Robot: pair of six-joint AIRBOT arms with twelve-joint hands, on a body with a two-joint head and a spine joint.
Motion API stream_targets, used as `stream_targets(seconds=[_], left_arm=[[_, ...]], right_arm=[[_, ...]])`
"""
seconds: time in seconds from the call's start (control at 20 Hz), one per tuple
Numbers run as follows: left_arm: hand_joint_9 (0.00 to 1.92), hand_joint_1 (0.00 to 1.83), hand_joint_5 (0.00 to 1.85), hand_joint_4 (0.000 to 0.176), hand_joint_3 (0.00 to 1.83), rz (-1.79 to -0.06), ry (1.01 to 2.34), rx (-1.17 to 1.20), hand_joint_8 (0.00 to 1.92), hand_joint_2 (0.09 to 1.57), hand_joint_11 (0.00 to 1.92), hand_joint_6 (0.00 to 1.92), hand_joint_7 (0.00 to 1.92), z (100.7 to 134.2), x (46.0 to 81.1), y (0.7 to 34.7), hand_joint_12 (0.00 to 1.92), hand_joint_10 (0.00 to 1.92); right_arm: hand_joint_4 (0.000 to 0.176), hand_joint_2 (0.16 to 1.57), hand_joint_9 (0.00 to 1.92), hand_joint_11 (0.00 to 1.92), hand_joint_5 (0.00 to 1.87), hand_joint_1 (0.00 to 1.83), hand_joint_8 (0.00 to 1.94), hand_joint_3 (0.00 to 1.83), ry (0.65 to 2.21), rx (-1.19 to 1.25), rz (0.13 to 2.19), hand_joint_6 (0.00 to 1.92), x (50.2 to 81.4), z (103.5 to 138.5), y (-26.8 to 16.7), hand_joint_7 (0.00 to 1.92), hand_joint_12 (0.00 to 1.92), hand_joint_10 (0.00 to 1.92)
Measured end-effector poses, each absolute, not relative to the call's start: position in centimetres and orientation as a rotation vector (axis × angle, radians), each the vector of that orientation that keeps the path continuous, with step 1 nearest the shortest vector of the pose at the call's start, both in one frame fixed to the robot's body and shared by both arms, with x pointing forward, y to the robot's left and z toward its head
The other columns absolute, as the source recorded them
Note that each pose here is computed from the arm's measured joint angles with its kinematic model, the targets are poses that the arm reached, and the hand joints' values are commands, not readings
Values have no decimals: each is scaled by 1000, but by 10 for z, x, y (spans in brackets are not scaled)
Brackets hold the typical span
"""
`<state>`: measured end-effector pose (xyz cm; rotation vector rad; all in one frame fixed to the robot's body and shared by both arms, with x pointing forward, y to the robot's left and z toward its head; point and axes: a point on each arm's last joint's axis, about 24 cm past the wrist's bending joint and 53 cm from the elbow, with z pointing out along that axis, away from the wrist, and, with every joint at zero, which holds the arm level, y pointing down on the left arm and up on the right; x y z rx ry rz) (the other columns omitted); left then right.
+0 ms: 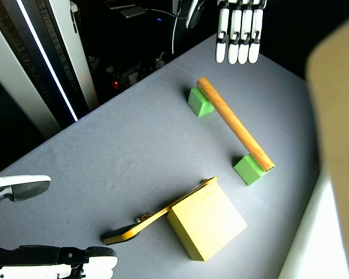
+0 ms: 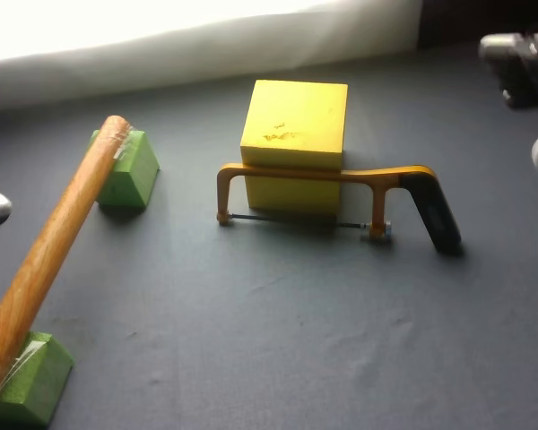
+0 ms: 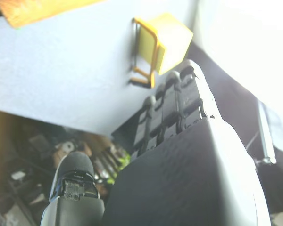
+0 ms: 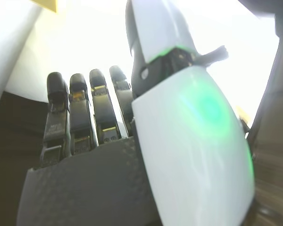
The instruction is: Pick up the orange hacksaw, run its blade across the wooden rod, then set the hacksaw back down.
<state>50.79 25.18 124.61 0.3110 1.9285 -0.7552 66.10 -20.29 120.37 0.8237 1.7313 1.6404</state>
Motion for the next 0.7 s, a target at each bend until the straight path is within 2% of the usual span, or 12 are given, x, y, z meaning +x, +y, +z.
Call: stream_targets(seconds=[0.25,0.45,0.7], left_arm=[[31,0,25,0,7,-724,2013,299,0,1245,13,0,29,1234,494,261,10,0],[57,7,50,0,2,-722,2043,357,9,1240,34,8,55,1226,483,252,21,9],[50,0,32,0,0,-678,2064,349,11,1235,41,10,37,1214,484,241,19,14]], right_arm=[[0,1071,148,0,137,1071,5,3,1668,915,1629,1,658,1185,-226,126,506,7],[0,1067,139,0,115,1076,1,1,1638,967,1715,0,656,1164,-219,123,478,1],[0,1079,144,0,136,1118,2,1,1617,936,1802,4,663,1157,-216,124,544,3]])
